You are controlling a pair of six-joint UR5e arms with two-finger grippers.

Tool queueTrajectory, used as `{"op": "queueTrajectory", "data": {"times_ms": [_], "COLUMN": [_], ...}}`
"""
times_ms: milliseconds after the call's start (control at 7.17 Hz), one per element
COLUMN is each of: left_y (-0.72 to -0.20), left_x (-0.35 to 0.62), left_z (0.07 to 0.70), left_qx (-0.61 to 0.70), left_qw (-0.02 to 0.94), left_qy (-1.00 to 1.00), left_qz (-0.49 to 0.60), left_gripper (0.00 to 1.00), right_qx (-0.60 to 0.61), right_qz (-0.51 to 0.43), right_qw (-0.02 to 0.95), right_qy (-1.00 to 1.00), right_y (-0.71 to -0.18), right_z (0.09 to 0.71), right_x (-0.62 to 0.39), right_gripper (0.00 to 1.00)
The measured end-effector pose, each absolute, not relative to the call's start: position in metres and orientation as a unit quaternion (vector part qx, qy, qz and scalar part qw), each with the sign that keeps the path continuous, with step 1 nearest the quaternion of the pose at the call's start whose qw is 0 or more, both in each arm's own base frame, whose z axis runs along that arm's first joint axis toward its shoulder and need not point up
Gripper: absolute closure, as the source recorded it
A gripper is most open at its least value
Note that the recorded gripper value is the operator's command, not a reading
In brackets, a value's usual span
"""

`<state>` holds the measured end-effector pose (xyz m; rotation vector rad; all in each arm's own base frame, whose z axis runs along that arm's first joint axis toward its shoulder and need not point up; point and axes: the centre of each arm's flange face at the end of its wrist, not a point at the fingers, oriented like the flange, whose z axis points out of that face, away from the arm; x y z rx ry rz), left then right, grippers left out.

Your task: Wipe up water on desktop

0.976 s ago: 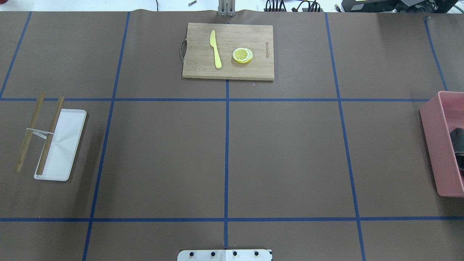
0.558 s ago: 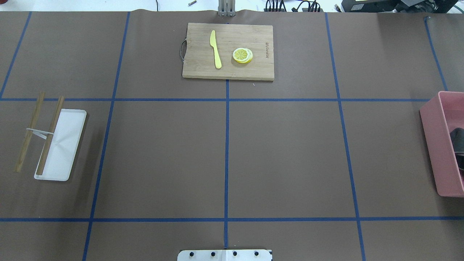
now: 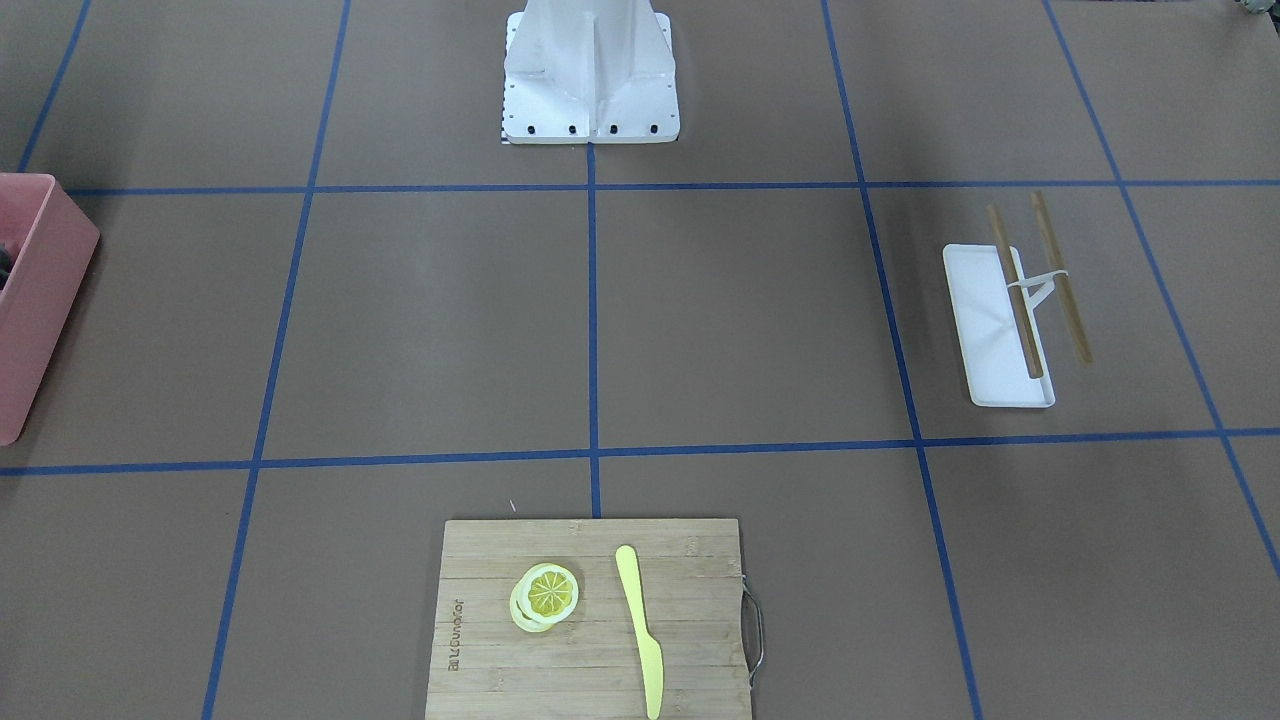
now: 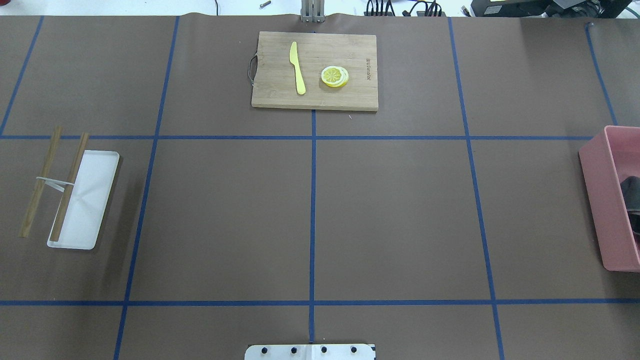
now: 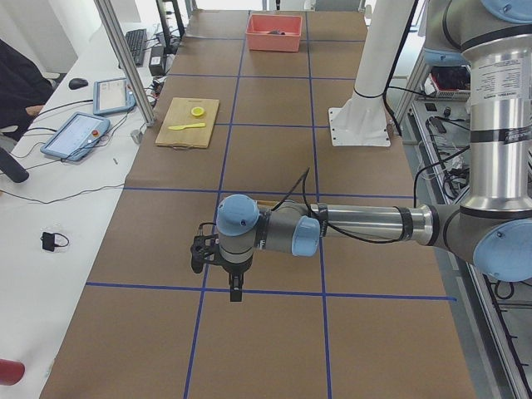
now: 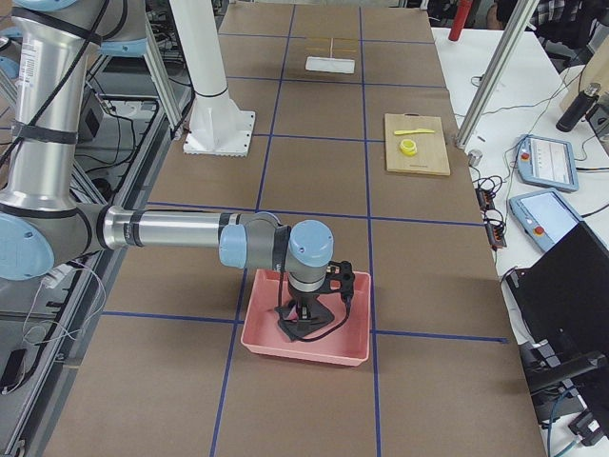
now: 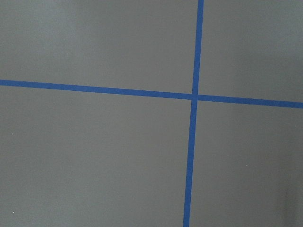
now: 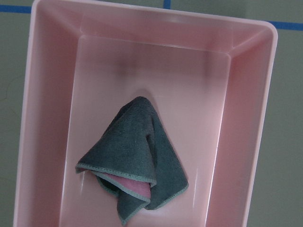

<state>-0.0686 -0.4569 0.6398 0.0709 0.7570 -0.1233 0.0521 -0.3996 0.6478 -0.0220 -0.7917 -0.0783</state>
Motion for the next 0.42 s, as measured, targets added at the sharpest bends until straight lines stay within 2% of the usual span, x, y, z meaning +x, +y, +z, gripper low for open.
{"op": "queueTrajectory", "data": {"times_ms": [418], "left_y": [-0.4571], "left_x": [-0.0681], "left_z": [0.6411], "left_qx": [0.032], "left_qw": [0.926], "left_qy": [0.372], "left_qz": [-0.061], "left_gripper": [0.01], "right_qx": [-0.009], "right_qz": [-0.035], "right_qw": [0.92], "right_qy": [-0.39], "right_y": [-0.399], "right_z": [0.6474], "right_x": [0.0541], "right_gripper": [0.0]}}
